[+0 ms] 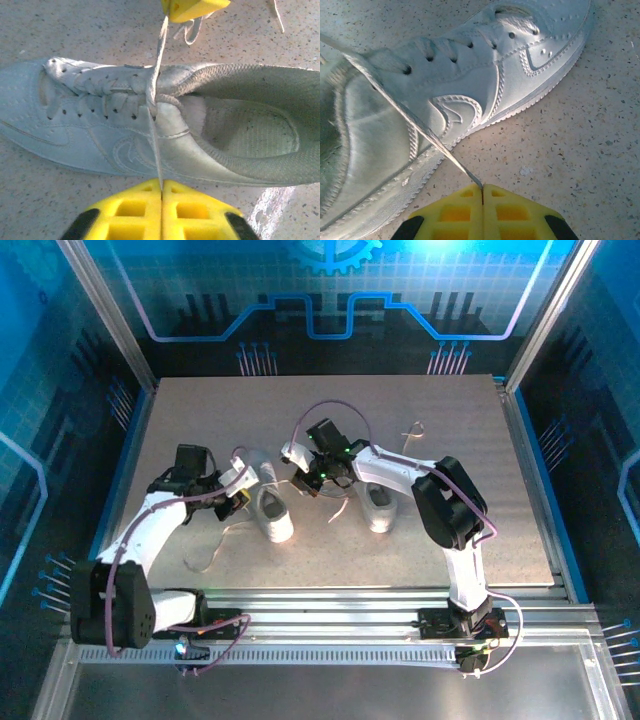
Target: Tie the shoes
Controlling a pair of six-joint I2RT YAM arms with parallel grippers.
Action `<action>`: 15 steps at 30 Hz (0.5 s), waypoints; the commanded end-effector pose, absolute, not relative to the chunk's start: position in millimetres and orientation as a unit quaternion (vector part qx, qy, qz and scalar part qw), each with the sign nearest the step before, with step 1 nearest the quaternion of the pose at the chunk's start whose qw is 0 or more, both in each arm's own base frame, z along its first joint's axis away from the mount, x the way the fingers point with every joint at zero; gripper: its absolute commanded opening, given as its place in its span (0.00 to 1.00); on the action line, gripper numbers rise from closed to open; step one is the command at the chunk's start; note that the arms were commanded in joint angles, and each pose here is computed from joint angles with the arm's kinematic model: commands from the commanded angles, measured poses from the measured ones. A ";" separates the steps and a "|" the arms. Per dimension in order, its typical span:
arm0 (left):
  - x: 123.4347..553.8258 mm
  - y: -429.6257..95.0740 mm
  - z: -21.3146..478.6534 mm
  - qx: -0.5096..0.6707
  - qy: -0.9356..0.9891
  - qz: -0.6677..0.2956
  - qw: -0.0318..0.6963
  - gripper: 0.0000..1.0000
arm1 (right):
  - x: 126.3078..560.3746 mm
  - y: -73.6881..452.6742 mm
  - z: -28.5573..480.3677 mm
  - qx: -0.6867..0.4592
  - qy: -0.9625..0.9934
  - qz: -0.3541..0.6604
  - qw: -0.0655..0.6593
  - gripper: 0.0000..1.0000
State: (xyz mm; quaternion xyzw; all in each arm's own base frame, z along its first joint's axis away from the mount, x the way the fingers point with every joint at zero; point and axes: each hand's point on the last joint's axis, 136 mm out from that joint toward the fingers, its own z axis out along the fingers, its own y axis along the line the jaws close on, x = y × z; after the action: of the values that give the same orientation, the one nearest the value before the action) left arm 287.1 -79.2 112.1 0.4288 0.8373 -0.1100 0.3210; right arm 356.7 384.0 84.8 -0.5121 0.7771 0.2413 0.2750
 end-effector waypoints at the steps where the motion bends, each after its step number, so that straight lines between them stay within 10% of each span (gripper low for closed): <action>1: 276.5 -65.7 113.5 0.401 0.857 -0.081 0.312 0.42 | 355.2 374.5 98.3 -0.509 0.781 0.234 0.277 0.16; 6: 270.4 -43.3 117.7 0.360 0.886 -0.029 0.290 0.54 | 351.6 372.9 115.0 -0.508 0.776 0.238 0.288 0.42; 15: 238.0 -24.8 63.7 0.325 0.931 -0.025 0.166 0.55 | 341.8 372.6 144.2 -0.489 0.773 0.250 0.317 0.47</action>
State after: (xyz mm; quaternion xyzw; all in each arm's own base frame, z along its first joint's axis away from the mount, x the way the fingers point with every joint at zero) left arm 256.2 -34.6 86.5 0.3507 0.9085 -0.0247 0.2260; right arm 348.9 371.6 131.7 -0.4958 0.7746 0.2439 0.3077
